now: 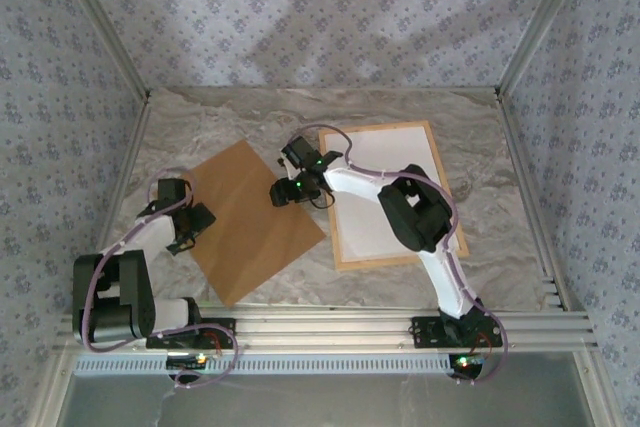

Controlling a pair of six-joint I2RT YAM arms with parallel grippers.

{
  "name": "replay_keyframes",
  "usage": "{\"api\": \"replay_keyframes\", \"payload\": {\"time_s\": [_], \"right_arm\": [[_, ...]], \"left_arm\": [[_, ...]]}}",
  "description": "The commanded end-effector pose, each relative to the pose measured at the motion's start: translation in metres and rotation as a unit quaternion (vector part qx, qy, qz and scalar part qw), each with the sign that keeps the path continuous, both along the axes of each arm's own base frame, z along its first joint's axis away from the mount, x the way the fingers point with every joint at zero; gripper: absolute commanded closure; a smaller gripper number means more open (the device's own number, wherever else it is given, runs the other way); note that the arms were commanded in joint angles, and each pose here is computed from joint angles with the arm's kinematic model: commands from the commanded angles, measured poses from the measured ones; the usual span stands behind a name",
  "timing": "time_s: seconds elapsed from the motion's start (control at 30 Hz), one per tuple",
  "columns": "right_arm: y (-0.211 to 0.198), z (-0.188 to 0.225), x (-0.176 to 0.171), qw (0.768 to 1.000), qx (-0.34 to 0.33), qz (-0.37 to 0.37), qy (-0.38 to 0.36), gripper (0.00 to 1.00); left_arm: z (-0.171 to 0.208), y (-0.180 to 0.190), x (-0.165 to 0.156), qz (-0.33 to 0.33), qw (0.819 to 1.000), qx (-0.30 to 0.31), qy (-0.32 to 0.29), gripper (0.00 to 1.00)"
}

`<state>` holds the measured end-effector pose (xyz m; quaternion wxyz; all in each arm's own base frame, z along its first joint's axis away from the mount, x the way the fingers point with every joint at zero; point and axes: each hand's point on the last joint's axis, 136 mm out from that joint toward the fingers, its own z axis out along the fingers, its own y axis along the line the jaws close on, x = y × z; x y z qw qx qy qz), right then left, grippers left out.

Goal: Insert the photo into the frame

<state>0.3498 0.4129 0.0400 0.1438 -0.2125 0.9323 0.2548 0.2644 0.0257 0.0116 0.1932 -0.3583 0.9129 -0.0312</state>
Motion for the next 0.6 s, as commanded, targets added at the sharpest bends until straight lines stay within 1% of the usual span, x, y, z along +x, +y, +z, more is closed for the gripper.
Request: {"api": "replay_keyframes", "payload": {"time_s": [0.0,0.13,0.33,0.57], "right_arm": [[0.017,-0.002,-0.034,0.996,0.03,0.05,0.07,0.38],[0.023,0.016,-0.035,0.993,0.069,0.059,0.08,0.41],[0.032,0.055,-0.04,0.981,0.153,0.089,0.084,0.46],[0.027,0.08,-0.051,0.967,0.211,0.109,0.092,0.52]], "left_arm": [[0.002,-0.073,0.041,-0.094,0.978,-0.154,-0.103,0.11],[-0.002,-0.076,0.039,-0.097,0.978,-0.16,-0.097,0.11],[-0.005,-0.079,0.037,-0.099,0.976,-0.167,-0.095,0.11],[-0.005,-0.08,0.036,-0.103,0.976,-0.169,-0.096,0.11]]}}
